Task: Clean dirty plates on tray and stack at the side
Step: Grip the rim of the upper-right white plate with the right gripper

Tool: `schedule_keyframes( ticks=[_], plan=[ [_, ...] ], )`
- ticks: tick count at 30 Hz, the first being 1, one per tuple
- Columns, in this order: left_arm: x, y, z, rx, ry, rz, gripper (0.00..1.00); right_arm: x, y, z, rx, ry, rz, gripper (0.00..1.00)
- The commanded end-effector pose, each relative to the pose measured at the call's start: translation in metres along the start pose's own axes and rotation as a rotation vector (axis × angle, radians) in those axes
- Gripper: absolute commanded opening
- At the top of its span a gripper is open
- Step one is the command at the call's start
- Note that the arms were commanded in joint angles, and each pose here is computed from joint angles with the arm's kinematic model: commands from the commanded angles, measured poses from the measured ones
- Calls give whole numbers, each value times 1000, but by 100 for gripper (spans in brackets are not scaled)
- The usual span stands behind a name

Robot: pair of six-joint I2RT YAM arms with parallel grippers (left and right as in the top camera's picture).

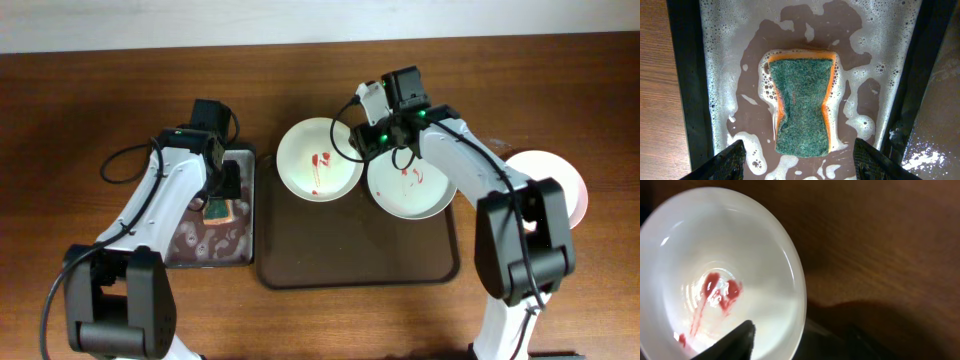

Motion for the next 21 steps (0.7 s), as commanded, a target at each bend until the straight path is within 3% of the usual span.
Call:
schedule_keyframes(
  ticks=[1,3,6,14,21],
  plan=[
    [5,9,6,-29,22,6,67,-5,-16,-7,29,-69,-9,51],
    [5,9,6,-29,22,6,67,-4,-20,-14,52,-108,1,39],
    [5,9,6,-29,22,6,67,-2,-19,-23,91,-118,3,31],
    [5,9,5,-26,21,6,67,5,-21,-35,137,-148,19,18],
    [5,9,5,-26,21,6,67,20,-24,-35,143,-162,51,20]
  ],
)
Point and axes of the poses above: each gripper's point midway between its finger pads, its own y axis back along the fingers, its own x axis along the line the jaws close on, z = x × y, the point moved 2 cm from there along y, back along the fingers, and after that the axes turned 1 degree about -y, right-handed, at the moved point
